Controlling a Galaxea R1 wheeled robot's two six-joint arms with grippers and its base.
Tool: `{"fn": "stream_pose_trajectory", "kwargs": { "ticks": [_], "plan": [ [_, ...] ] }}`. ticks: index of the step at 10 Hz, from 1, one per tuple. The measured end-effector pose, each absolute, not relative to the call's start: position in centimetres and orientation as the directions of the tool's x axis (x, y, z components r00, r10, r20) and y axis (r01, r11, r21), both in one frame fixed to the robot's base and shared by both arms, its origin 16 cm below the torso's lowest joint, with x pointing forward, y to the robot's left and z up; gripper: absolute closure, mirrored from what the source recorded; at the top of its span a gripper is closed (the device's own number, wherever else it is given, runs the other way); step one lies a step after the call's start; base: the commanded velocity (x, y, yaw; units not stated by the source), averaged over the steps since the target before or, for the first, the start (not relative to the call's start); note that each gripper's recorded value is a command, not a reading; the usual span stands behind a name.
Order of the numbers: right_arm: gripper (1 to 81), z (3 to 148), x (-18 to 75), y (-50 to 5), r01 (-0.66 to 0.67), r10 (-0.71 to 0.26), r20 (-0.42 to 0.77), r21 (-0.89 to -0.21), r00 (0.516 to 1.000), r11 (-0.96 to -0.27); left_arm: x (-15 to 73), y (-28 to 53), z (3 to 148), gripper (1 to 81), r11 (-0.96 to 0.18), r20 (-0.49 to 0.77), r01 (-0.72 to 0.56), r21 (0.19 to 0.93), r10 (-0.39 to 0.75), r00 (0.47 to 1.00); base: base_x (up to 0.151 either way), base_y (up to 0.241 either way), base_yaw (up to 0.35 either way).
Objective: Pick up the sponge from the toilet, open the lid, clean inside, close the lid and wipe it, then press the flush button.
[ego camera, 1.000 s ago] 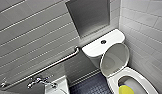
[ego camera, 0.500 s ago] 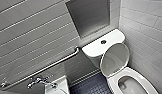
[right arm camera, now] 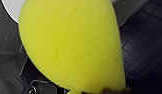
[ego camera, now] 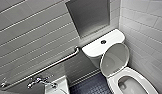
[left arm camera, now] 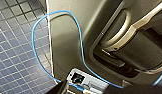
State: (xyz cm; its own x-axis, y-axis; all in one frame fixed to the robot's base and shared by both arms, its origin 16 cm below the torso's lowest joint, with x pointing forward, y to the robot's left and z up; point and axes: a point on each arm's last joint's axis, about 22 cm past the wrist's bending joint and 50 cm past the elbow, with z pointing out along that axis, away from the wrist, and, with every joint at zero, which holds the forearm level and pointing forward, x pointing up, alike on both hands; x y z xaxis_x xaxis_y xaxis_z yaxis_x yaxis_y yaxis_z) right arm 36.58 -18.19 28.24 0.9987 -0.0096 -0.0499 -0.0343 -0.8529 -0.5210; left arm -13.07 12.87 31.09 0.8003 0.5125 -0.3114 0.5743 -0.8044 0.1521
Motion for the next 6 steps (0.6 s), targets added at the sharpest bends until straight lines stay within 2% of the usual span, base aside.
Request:
{"fn": "stream_pose_trajectory", "kwargs": {
  "ticks": [2, 6],
  "plan": [
    [81.1, 27.3, 31.1, -18.1, -0.053, 0.002, -0.108, -0.508, 0.994, -0.86, -12.8, 13.1, 31.0, 1.0, -0.805, -0.307, 0.573, 0.153, 0.512, 0.802, 0.0, 0.0, 0.0],
    [81.1, 27.8, 20.6, -22.2, 0.013, 0.126, -0.198, -0.49, 0.972, -0.872, -10.6, 12.8, 30.9, 1.0, -0.794, -0.288, 0.574, 0.201, 0.512, 0.809, 0.0, 0.0, 0.0]
  ]
}}
